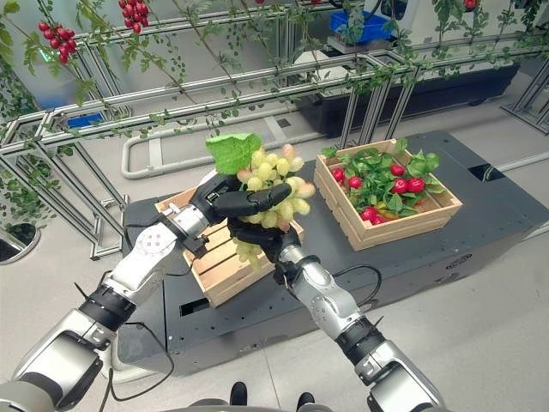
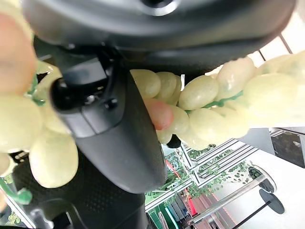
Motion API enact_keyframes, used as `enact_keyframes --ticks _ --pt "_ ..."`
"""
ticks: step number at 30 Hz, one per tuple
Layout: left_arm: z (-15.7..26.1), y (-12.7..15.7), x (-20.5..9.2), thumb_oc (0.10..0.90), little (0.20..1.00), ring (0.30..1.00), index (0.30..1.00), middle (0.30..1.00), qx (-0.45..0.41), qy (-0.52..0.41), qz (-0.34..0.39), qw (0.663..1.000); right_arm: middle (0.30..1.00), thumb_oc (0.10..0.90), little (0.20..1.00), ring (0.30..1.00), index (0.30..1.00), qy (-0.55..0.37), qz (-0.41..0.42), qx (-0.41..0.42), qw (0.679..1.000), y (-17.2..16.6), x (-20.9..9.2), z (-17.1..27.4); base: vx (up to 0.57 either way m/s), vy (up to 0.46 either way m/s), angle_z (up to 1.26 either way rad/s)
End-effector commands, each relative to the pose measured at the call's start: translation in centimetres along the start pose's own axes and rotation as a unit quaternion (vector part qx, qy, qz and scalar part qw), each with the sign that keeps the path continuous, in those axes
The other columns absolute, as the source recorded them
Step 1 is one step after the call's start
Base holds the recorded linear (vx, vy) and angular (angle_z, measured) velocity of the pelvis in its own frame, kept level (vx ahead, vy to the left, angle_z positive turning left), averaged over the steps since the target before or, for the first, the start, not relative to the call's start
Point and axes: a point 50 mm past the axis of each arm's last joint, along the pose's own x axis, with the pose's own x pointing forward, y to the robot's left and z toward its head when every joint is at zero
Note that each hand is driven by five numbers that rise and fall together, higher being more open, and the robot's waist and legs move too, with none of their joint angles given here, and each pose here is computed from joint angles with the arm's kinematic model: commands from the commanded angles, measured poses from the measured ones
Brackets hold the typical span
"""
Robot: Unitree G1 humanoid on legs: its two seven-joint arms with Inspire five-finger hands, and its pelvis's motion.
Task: Pick up the fruits from the basket on one side to the basket on the other side
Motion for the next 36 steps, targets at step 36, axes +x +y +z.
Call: enact_keyframes --ticks 36 --pt "-2.6 3.5 -5.8 0.800 0.900 0.900 0.900 0.900 -0.052 -0.058 0.320 0.944 0.300 0.400 0.300 0.300 0.300 -0.239 -0.106 -0.067 0.963 -4.6 -5.5 5.7 0.00 -0.023 -0.12"
